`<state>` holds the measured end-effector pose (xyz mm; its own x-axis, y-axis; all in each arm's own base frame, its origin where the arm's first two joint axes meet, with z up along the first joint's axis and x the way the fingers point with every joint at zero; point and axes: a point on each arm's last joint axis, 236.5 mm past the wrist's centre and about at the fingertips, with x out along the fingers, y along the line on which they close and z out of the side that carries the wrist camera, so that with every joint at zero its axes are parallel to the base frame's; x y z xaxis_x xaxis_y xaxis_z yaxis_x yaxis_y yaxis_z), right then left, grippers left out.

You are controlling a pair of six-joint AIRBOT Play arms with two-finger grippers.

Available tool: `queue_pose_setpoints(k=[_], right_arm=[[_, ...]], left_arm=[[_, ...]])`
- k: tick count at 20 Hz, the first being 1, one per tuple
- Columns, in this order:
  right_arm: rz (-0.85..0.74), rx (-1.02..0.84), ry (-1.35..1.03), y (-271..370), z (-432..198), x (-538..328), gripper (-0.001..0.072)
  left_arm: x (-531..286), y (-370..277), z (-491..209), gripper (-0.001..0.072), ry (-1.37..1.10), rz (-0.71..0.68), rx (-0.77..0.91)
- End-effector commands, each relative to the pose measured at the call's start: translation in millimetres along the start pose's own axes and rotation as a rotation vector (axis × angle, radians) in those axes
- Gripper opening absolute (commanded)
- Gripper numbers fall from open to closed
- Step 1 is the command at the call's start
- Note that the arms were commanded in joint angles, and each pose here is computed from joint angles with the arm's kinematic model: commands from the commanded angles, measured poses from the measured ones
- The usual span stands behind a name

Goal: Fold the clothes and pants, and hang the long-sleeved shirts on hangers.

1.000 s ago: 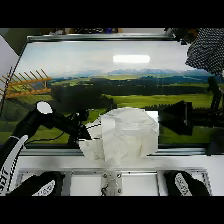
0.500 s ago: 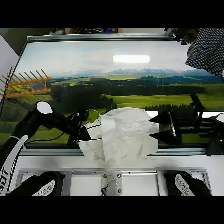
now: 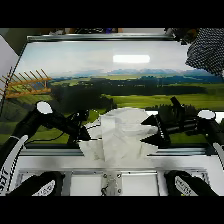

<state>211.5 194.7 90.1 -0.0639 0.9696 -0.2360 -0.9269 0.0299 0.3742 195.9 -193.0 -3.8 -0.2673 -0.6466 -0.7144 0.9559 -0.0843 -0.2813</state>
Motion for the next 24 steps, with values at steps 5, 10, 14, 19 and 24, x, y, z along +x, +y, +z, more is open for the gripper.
queue_pose_setpoints(k=[5, 10, 14, 19, 24], right_arm=[[-0.015, -0.018, 0.034, -6.8, -4.1, 18.7, 0.07], [-0.007, -0.019, 0.037, -4.9, -4.1, 20.1, 0.0699], [-0.007, -0.019, 0.034, -4.9, -3.5, 20.1, 0.07], [-0.012, -0.019, 0.033, -6.1, -3.2, 20.1, 0.0699], [-0.022, -0.02, 0.034, -8.5, -3.5, 20.1, 0.0241]], left_arm=[[0.2, -0.2, 0.0, 0.0006, 0.0, -0.001, -0.001], [0.2, -0.2, 0.0, 0.0006, 0.0, -0.001, -0.001], [0.2, -0.3, 0.0, 0.0006, 0.0, -0.002, -0.001], [0.2, -0.4, 0.0, 0.0006, 0.0, -0.002, -0.001], [0.2, -2.3, -0.1, 0.0006, 0.0, -0.01, -0.001]])
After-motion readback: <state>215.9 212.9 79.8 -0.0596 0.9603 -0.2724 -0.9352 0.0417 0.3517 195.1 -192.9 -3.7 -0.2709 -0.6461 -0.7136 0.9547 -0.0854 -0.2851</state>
